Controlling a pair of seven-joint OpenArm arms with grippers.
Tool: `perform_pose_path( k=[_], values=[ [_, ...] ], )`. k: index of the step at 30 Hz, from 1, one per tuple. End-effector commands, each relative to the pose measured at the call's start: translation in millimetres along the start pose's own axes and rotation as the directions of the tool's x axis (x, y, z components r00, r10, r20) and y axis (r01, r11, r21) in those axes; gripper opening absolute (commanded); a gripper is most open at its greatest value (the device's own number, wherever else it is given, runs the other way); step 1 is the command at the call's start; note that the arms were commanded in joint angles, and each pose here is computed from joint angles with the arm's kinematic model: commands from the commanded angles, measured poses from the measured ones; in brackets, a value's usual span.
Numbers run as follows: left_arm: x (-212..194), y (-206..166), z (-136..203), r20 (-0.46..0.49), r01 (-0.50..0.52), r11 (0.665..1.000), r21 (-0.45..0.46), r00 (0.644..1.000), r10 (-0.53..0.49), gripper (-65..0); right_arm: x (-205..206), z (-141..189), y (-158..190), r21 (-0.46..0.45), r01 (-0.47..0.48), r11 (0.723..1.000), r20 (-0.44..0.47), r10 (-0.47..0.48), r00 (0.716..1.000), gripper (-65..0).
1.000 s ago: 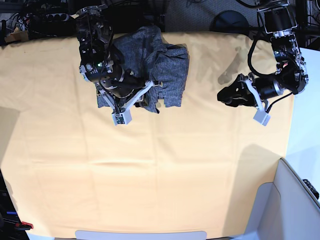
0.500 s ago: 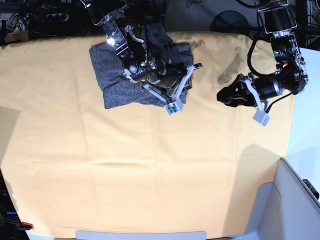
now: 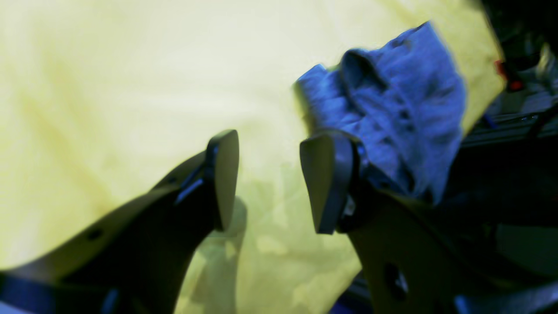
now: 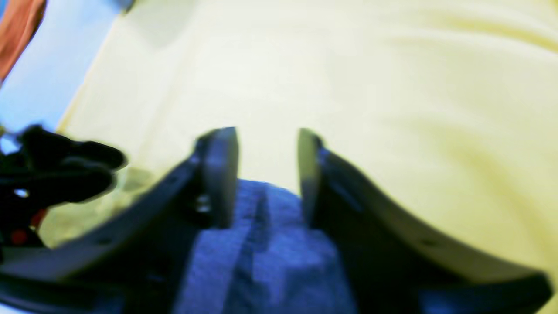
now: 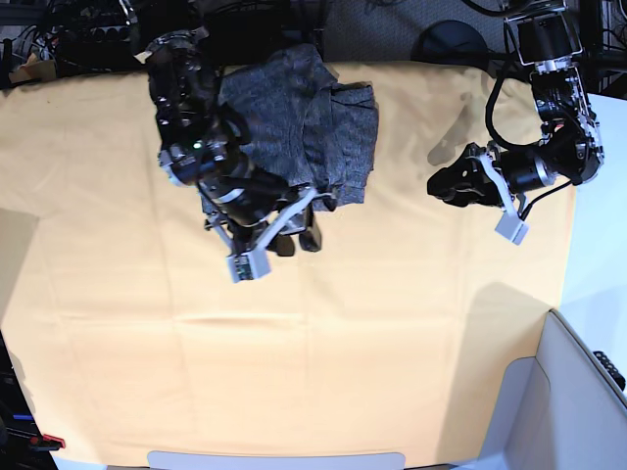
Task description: Fold the T-shirt properly
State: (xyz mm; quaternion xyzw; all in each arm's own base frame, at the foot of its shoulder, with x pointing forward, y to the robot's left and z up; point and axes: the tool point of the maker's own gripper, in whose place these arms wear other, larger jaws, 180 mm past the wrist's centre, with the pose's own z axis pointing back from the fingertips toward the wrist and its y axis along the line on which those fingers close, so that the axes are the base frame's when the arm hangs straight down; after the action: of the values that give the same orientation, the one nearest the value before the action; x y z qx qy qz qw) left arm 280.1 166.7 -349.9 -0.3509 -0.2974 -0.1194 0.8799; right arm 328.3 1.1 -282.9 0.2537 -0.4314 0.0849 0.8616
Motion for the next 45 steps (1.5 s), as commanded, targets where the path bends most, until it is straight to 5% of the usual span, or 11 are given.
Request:
perform_pose_path(
  k=[1,8,14,25,45],
  values=[
    [8.7,3.1,7.1,0.005,0.040,0.999,0.021,0.999,-0.040,-38.0,17.9,10.4,-16.7,-0.014,0.019,1.000,0.055,-0.018,0.998,-34.7],
    [-34.5,-9.6,12.5,-0.237,0.198,0.980,0.014,0.953,-0.189,-35.4,24.5,65.7,-109.9,-0.074,0.181,0.981,0.065,-0.176,0.982,-26.8],
    [-22.9,-41.0,15.1,-0.221,0.332,0.943,-0.021,0.918,-0.328,-33.7,11.3,83.0,-134.5,0.006,0.188,0.982,0.022,-0.188,0.982,-24.8],
    [-56.8,-61.6,-2.2,-0.248,0.266,0.959,-0.095,0.927,-0.282,-33.5,-55.1,73.6,-161.4,0.040,0.257,0.966,-0.226,-0.242,0.944,-24.8],
    [-95.5,-95.6,-31.1,-0.269,0.148,0.968,-0.205,0.942,-0.201,-33.5,-61.5,54.0,-154.4,0.007,0.206,0.979,-0.244,-0.198,0.949,-24.8]
  ],
)
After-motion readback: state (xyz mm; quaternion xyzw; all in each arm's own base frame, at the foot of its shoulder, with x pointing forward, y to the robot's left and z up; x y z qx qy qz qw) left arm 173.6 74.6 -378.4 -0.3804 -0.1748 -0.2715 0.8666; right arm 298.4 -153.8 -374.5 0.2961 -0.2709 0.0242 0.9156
